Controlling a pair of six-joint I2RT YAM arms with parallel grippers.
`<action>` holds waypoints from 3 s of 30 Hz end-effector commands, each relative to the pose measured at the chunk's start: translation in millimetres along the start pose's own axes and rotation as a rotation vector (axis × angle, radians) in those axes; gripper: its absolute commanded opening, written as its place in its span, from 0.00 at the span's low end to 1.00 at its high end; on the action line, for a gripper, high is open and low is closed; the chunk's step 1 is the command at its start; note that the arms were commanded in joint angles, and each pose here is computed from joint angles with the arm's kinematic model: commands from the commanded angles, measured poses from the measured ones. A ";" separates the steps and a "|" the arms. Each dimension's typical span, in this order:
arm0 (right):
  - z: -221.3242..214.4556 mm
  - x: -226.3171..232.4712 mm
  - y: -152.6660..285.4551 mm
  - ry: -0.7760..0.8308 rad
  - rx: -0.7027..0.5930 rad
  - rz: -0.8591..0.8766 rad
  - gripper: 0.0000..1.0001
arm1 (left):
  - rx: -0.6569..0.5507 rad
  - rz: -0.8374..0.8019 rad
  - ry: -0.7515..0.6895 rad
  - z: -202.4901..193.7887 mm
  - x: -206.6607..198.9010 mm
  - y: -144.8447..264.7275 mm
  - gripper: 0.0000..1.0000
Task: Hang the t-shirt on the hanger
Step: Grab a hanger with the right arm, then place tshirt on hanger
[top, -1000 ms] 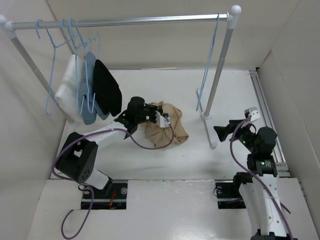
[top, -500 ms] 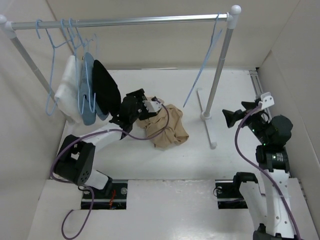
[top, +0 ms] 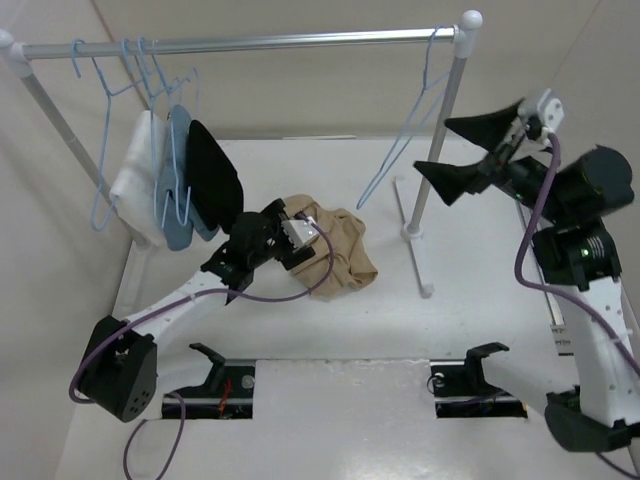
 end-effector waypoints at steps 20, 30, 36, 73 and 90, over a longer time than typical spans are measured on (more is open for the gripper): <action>7.0 -22.1 -92.0 -0.266 0.043 -0.327 0.86 | -0.063 -0.061 0.062 1.0 -15.5 9.0 1.00; -11.5 -9.1 -98.2 -0.376 0.061 -0.335 0.77 | -0.070 -0.058 0.060 -6.3 -19.4 14.0 1.00; -16.7 -6.3 -112.4 -0.377 0.051 -0.266 0.52 | -0.089 -0.051 0.047 -3.1 -17.6 13.5 1.00; -117.6 50.6 -100.4 -0.424 0.131 0.582 0.00 | -0.236 0.110 0.163 13.2 -2.4 19.9 0.97; -197.5 45.0 -52.0 -0.484 0.282 0.467 0.00 | 0.139 -0.438 0.037 -25.6 -32.8 -45.8 1.00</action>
Point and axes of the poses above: each gripper's point midway between its finger pads, its own y axis back along the fingers, its own x axis along the line the jaws close on, z = x × y, the point moved 8 cm from there along y, back along the fingers, and after that the axes turned 12 degrees about y, right-handed, at the moved point
